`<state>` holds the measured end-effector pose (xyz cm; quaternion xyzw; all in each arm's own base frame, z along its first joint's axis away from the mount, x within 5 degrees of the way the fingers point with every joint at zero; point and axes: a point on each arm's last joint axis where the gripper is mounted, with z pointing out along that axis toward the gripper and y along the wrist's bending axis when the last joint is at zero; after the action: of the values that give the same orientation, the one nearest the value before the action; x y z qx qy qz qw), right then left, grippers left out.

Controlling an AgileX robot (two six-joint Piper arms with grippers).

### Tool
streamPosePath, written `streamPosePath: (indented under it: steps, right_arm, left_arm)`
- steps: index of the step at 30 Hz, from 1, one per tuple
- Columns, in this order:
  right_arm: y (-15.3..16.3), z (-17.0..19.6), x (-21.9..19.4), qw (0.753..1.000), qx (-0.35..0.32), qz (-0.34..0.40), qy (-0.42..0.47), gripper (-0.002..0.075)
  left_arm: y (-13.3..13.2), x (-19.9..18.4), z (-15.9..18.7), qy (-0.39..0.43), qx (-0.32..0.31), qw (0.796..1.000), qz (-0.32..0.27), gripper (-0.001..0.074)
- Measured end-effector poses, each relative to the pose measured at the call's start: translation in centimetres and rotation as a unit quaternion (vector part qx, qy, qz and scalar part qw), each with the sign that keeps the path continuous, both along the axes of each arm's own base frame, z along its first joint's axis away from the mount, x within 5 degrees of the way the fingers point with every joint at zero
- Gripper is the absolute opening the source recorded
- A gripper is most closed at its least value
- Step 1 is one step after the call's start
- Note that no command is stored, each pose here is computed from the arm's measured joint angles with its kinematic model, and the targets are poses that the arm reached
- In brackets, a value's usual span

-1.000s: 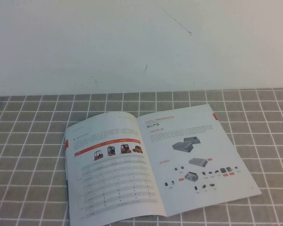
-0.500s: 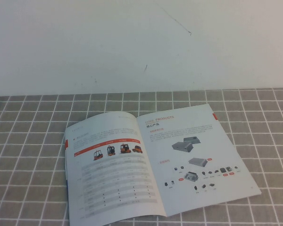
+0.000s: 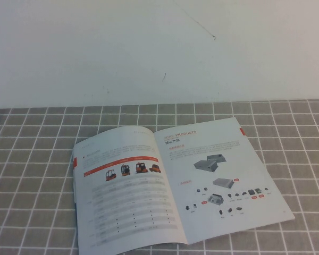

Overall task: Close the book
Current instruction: 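Close the open booklet and leave it lying on the table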

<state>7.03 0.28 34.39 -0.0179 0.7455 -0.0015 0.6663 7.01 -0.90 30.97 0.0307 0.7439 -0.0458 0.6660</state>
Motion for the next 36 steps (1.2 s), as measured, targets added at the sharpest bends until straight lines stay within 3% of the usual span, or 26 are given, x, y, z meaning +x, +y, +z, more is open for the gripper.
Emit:
streamPosePath:
  steps: [7,13,20,25,31,36]
  right_arm:
    - [1.2,-0.4,5.2,0.982,-0.003,0.083,0.171,-0.0003]
    - [2.5,-1.7,9.7,0.949,-0.018,0.189,0.253,-0.0003]
    - [3.9,-6.4,15.3,0.890,0.014,0.294,0.347,-0.0003]
    - [5.9,-10.2,18.4,0.863,0.008,0.321,0.389,-0.0003]
    - [9.4,-12.8,21.4,0.835,-0.023,0.360,0.415,-0.0003]
    - [10.3,-15.8,24.2,0.818,-0.034,0.362,0.446,-0.0003]
  left_arm:
    - [-0.8,4.4,-1.1,0.193,-0.029,0.981,-0.025,-0.0003]
    - [-1.7,7.7,-3.2,0.287,-0.095,0.952,-0.035,-0.0003]
    - [-2.8,10.7,-5.7,0.346,-0.114,0.928,-0.080,-0.0003]
    - [-3.5,12.8,-7.3,0.348,-0.081,0.924,-0.135,-0.0003]
    - [-3.1,14.8,-9.9,0.378,-0.071,0.917,-0.108,-0.0003]
    - [-2.7,16.1,-12.0,0.406,-0.082,0.907,-0.071,-0.0003]
